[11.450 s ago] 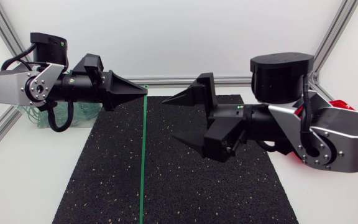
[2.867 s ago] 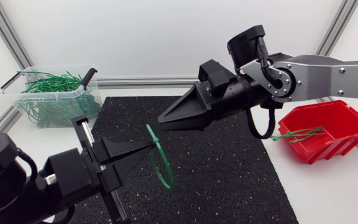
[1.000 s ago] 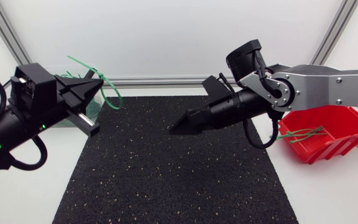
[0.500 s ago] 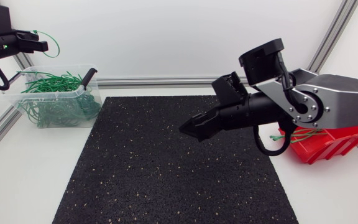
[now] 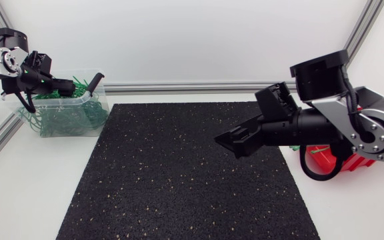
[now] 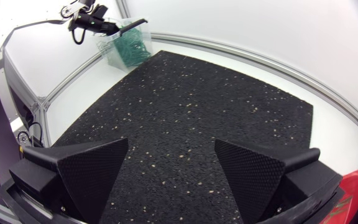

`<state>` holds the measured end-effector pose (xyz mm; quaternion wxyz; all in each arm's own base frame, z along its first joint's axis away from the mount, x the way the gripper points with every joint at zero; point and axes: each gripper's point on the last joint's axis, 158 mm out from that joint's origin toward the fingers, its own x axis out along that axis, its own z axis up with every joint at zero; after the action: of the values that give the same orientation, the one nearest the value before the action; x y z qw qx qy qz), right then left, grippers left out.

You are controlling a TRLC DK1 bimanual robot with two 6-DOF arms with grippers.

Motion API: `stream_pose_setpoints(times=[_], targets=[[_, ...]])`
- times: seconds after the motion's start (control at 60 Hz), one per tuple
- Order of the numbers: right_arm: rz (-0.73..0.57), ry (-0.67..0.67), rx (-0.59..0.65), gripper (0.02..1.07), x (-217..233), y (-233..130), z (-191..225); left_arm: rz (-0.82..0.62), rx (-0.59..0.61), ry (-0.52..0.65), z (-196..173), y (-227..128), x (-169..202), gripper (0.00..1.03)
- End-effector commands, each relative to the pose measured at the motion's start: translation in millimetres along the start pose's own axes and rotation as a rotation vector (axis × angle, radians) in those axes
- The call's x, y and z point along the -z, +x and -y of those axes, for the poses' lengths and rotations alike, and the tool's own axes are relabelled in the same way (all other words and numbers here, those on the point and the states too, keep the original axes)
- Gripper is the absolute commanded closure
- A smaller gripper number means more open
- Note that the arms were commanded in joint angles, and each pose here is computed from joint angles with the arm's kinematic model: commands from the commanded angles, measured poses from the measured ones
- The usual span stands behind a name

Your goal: Take a green cable tie from the red box, thread the tail through the head to close it, then place it in the transparent bin on the left.

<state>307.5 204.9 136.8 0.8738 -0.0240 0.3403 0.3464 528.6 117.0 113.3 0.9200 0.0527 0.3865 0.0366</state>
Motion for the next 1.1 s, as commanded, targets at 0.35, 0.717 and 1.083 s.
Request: stream_pose_setpoints(times=[0.35,0.717,1.083], targets=[[0.095,-0.006,0.321,0.05,26,-70,108,0.264,0.002,-0.036,23,-115,-2,0.04],[0.191,-0.01,0.514,0.06,58,-122,130,0.467,0.033,-0.101,42,-198,23,0.04],[0.328,-0.018,0.64,0.06,71,-143,127,0.598,0.045,-0.065,73,-231,90,0.04]])
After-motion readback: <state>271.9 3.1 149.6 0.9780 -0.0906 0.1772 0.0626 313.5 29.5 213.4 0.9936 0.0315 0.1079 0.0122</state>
